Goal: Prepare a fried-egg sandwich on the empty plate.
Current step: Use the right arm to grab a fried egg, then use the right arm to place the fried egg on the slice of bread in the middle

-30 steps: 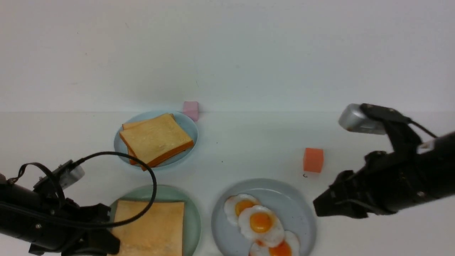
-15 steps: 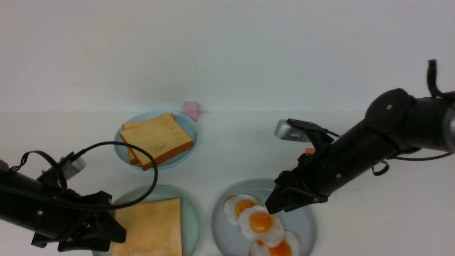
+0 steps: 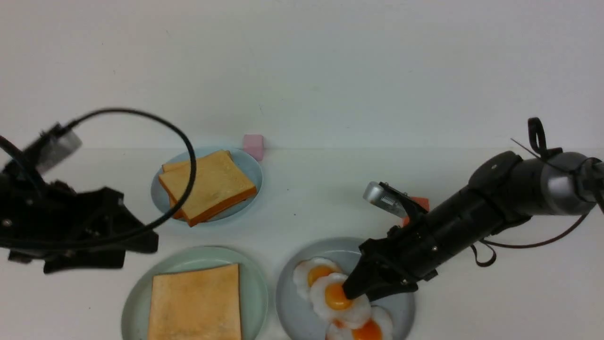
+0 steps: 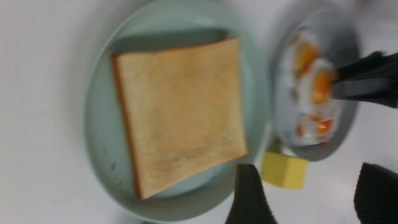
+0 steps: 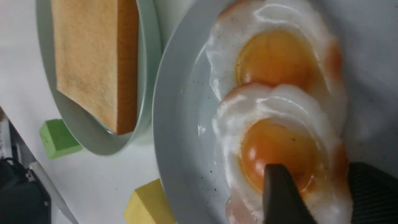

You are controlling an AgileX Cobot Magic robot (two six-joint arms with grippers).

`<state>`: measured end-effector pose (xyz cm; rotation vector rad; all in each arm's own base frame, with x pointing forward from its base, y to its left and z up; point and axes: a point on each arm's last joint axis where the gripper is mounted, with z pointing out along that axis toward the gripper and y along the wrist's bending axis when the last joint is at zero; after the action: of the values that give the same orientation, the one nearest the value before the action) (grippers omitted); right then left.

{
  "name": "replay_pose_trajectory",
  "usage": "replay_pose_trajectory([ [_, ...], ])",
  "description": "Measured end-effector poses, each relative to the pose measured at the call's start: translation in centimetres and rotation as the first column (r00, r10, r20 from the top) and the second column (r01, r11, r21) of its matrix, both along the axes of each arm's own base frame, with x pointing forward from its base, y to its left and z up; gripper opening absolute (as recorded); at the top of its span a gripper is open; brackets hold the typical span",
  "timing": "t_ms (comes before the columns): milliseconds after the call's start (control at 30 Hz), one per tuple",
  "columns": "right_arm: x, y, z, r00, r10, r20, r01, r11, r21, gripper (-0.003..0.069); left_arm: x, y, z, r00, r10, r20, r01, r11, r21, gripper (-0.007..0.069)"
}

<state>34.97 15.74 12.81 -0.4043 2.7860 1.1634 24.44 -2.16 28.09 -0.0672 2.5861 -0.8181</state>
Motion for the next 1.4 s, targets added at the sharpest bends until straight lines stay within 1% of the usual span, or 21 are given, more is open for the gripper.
replay_pose_trajectory([
  [67, 0.0, 0.0, 0.0, 1.000, -0.004, 0.000, 0.004, 1.000, 0.002, 0.0266, -0.5, -0.4, 0.8, 0.999, -0.016, 0.035, 0.015, 1.000, 0.008, 0.0400],
  [167, 0.1, 0.0, 0.0, 1.000, -0.013, -0.006, 0.013, 1.000, 0.000, 0.0125, -3.5, -2.0, 3.2, 0.985, -0.108, 0.137, 0.099, 0.992, 0.074, 0.0291],
  [200, 0.1, 0.0, 0.0, 1.000, -0.015, -0.007, 0.015, 1.000, 0.000, 0.0118, -3.7, -2.1, 3.3, 0.983, -0.113, 0.143, 0.103, 0.992, 0.078, 0.0284],
  [233, 0.1, -0.1, 0.0, 1.000, -0.020, -0.017, 0.020, 1.000, 0.001, 0.0083, -5.1, -2.6, 3.5, 0.975, -0.151, 0.164, 0.134, 0.985, 0.110, 0.0235],
  [300, 0.1, -0.3, 0.0, 0.999, -0.027, -0.030, 0.027, 1.000, -0.003, 0.0079, -7.2, -3.1, 3.4, 0.960, -0.200, 0.196, 0.169, 0.972, 0.166, 0.0165],
  [367, 0.0, -0.4, 0.3, 0.999, -0.027, -0.030, 0.027, 1.000, -0.014, 0.0078, -9.2, -3.1, 3.1, 0.948, -0.216, 0.233, 0.169, 0.964, 0.205, 0.0123],
  [433, -0.1, -0.5, 1.3, 1.000, -0.016, -0.013, 0.016, 1.000, -0.024, 0.0078, -11.2, -2.7, 2.7, 0.934, -0.196, 0.299, 0.125, 0.963, 0.239, 0.0079],
  [533, 0.1, -0.3, 2.8, 1.000, 0.005, 0.001, -0.005, 1.000, -0.005, 0.0078, -12.9, -2.2, 2.3, 0.919, -0.151, 0.364, 0.061, 0.967, 0.247, 0.0052],
  [567, 0.3, 0.7, 4.5, 0.999, 0.036, 0.026, -0.036, 0.999, 0.019, 0.0078, -14.0, -2.0, 2.2, 0.904, -0.106, 0.414, 0.007, 0.972, 0.233, 0.0036],
  [633, 0.4, 2.8, 6.3, 0.994, 0.082, 0.067, -0.086, 0.995, 0.044, 0.0078, -15.2, -1.8, 1.9, 0.887, -0.068, 0.457, -0.033, 0.977, 0.209, 0.0022],
  [667, 0.5, 2.8, 6.5, 0.994, 0.081, 0.072, -0.085, 0.995, 0.046, 0.0078, -15.3, -1.7, 1.7, 0.887, -0.065, 0.457, -0.035, 0.978, 0.207, 0.0020],
  [700, 0.2, 5.4, 7.8, 0.986, 0.122, 0.109, -0.129, 0.990, 0.058, 0.0078, -15.9, -1.6, 1.3, 0.879, -0.047, 0.475, -0.053, 0.979, 0.196, 0.0007],
  [733, 0.0, 7.0, 8.4, 0.980, 0.146, 0.133, -0.156, 0.986, 0.065, 0.0078, -16.1, -1.6, 1.0, 0.878, -0.043, 0.477, -0.056, 0.980, 0.193, -0.0001],
  [767, -0.1, 7.3, 8.4, 0.979, 0.152, 0.138, -0.162, 0.985, 0.065, 0.0078, -16.1, -1.6, 1.0, 0.879, -0.043, 0.475, -0.057, 0.980, 0.193, -0.0002],
  [800, -0.5, 9.6, 8.9, 0.970, 0.179, 0.164, -0.193, 0.978, 0.076, 0.0078, -16.3, -1.6, 0.7, 0.879, -0.041, 0.475, -0.058, 0.980, 0.191, -0.0013],
  [933, -1.0, 14.7, 7.3, 0.958, 0.226, 0.174, -0.243, 0.967, 0.081, 0.0078, -16.3, -1.6, 0.6, 0.877, -0.033, 0.480, -0.066, 0.980, 0.188, -0.0013],
  [1033, -0.5, 16.5, 4.8, 0.962, 0.231, 0.149, -0.243, 0.968, 0.066, 0.0078, -16.3, -1.6, 0.6, 0.876, -0.030, 0.481, -0.069, 0.980, 0.186, -0.0013],
  [1133, 0.0, 17.4, 2.6, 0.969, 0.222, 0.112, -0.229, 0.972, 0.054, 0.0097, -16.2, -1.5, 0.6, 0.875, -0.028, 0.483, -0.071, 0.980, 0.185, -0.0013],
  [1233, 0.4, 17.6, 1.8, 0.966, 0.233, 0.111, -0.237, 0.971, 0.028, 0.0209, -16.1, -1.5, 0.8, 0.866, -0.015, 0.499, -0.086, 0.980, 0.178, -0.0013],
  [1333, 0.2, 17.2, 3.6, 0.949, 0.275, 0.156, -0.274, 0.961, -0.026, 0.0366, -15.7, -1.5, 0.9, 0.864, 0.016, 0.504, -0.106, 0.983, 0.150, -0.0013],
  [1400, -0.1, 16.6, 5.4, 0.935, 0.300, 0.190, -0.292, 0.954, -0.072, 0.0447, -15.0, -1.6, 0.8, 0.872, 0.047, 0.486, -0.120, 0.985, 0.120, -0.0013],
])
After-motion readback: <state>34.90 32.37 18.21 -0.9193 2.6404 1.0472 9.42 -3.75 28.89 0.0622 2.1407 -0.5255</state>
